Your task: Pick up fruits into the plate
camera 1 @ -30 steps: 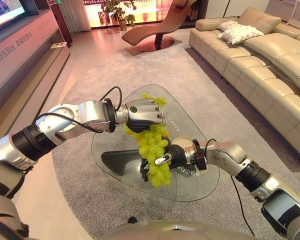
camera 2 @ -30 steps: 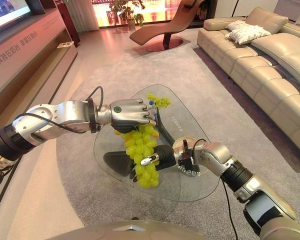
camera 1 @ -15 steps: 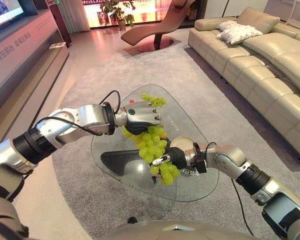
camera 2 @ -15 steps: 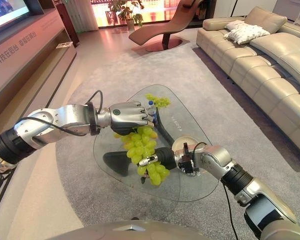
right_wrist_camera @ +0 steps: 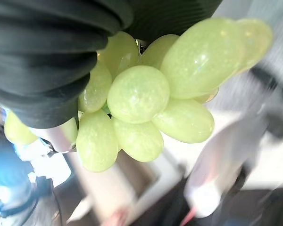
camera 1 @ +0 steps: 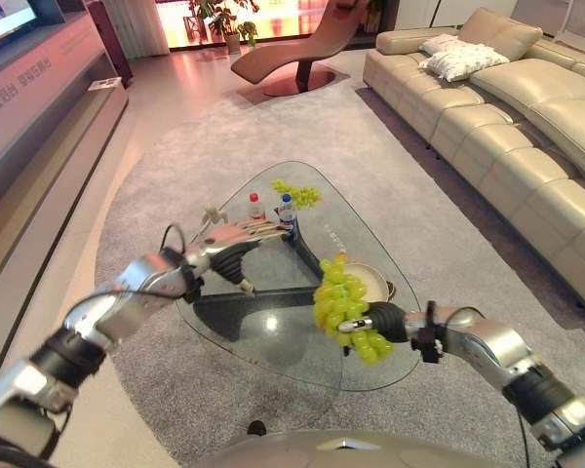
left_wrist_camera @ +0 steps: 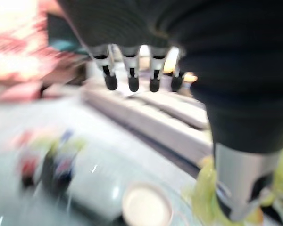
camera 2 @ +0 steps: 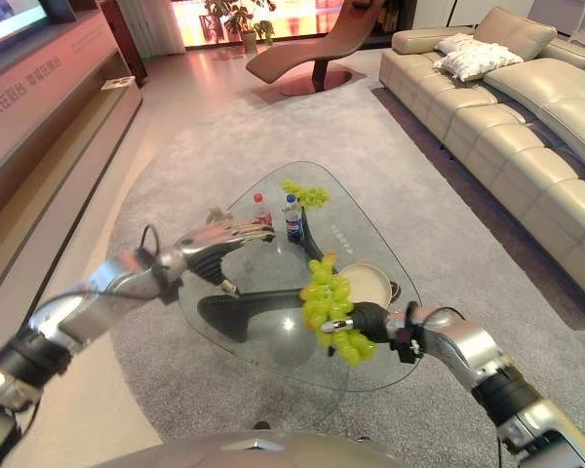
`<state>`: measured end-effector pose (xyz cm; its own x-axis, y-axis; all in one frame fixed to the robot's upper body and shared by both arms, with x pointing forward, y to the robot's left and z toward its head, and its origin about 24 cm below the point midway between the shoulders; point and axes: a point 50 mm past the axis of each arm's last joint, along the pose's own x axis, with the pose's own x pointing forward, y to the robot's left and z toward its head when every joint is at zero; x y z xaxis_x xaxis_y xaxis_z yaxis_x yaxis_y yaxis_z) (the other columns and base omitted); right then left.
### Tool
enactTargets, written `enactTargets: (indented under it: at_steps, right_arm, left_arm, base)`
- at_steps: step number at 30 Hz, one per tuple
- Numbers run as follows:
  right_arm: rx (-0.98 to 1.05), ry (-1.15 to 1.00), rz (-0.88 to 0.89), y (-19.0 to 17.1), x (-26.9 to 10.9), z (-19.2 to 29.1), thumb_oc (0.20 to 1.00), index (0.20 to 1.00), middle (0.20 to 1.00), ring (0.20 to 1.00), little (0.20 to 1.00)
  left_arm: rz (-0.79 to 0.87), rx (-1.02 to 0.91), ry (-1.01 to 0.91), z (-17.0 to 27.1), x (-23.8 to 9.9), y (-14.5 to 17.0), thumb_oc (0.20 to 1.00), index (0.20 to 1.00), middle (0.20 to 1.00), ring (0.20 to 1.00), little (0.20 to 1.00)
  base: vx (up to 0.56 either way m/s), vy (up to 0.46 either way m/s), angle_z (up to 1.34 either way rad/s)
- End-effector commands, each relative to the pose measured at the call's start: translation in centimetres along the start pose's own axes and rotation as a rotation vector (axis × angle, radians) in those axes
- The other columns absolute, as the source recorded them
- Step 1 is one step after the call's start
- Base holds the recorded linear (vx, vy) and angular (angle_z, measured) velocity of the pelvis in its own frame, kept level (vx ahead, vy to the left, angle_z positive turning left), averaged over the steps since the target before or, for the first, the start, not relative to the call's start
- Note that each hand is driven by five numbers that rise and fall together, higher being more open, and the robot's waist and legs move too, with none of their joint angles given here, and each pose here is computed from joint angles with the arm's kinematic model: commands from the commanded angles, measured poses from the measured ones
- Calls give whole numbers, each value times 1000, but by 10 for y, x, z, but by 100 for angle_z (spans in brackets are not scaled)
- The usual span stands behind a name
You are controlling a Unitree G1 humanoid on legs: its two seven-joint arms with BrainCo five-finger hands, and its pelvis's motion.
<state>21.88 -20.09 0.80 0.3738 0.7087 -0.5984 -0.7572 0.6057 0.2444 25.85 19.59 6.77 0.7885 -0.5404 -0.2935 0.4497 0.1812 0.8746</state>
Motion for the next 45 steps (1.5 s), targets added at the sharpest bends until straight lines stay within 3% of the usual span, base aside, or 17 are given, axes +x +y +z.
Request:
enactTargets:
  at_steps: [1,3,8,14,17,22,30,45]
  right_arm:
    - [-258,-94,-148,-17,-16,34,200,200,200,200,200]
    - [-317,-31,-289,-31,-30,28,200,200,200,200,200]
    - [-418,72,-539,-62,-36,31,200,200,200,200,200]
    - [-526,167,-851,-103,-50,60,200,200,200,200,200]
    - [-551,194,-986,-123,-67,81,200,200,200,200,200]
    - [-580,218,-1164,-142,-97,114,200,200,200,200,200]
    - [-596,245,-1366,-152,-132,162,200,200,200,200,200]
    - [-583,296,-1489,-151,-152,194,200,200,200,200,200]
  left_arm:
    - [125,-156,116,-27,-12,18,1000,1000,1000,1000,1000]
    - [88,-336,263,-55,-25,-14,1000,1000,1000,1000,1000]
    - [33,-567,542,-97,-43,-64,1000,1000,1000,1000,1000]
    - [111,-850,855,-124,-66,-117,1000,1000,1000,1000,1000]
    - [157,-935,923,-125,-67,-133,1000,1000,1000,1000,1000]
    - [192,-1019,942,-122,-57,-141,1000,1000,1000,1000,1000]
    - [194,-1002,788,-104,-17,-127,1000,1000,1000,1000,1000]
    - [240,-1095,633,-80,11,-117,1000,1000,1000,1000,1000]
  base:
    - [-40,-58,-2]
    - [-61,-71,0]
    - [-108,-137,2]
    - [-178,-154,10]
    - [-139,-88,15]
    - [-143,7,22]
    - [-123,97,14]
    - [-44,98,3]
